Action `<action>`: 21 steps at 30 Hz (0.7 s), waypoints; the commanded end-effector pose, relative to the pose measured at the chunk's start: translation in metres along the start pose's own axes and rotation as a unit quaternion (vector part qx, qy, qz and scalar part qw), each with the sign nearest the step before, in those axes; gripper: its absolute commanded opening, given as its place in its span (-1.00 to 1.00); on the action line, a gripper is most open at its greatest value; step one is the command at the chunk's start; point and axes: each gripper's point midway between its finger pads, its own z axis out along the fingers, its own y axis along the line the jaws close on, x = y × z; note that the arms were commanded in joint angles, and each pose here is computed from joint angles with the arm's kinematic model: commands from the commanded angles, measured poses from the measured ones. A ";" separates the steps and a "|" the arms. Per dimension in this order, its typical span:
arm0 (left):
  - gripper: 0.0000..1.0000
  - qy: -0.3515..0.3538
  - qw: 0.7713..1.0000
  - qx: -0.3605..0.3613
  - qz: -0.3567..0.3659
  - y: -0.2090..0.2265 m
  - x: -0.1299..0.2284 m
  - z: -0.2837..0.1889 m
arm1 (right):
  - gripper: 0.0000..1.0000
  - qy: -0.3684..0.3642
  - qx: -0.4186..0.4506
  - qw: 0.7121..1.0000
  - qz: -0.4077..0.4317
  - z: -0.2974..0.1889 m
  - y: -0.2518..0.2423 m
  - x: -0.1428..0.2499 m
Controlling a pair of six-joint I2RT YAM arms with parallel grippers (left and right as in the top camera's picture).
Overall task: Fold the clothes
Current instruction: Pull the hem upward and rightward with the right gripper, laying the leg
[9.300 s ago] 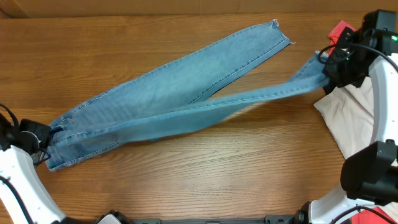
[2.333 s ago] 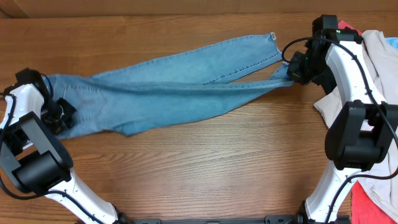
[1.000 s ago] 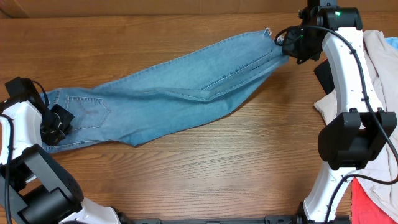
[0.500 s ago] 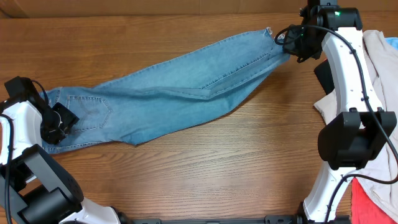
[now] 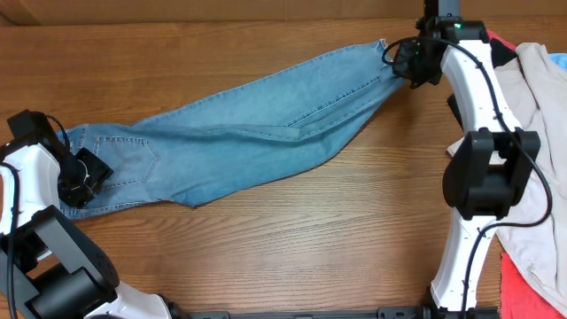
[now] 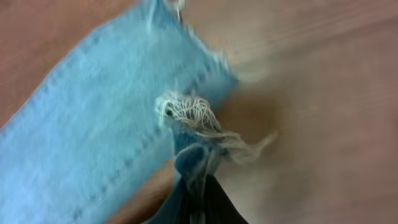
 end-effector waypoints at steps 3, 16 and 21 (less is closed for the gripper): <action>0.07 -0.019 1.000 0.001 0.014 -0.001 -0.005 -0.011 | -0.85 -0.031 0.019 0.996 0.078 0.018 -0.009 -0.017; 0.06 -0.020 1.000 0.001 0.014 -0.001 -0.005 -0.011 | -0.90 -0.046 0.063 0.975 0.209 -0.047 -0.061 -0.043; 0.06 -0.020 1.000 0.001 0.014 -0.001 -0.005 -0.011 | -0.89 -0.027 0.067 0.978 0.194 -0.054 -0.063 -0.035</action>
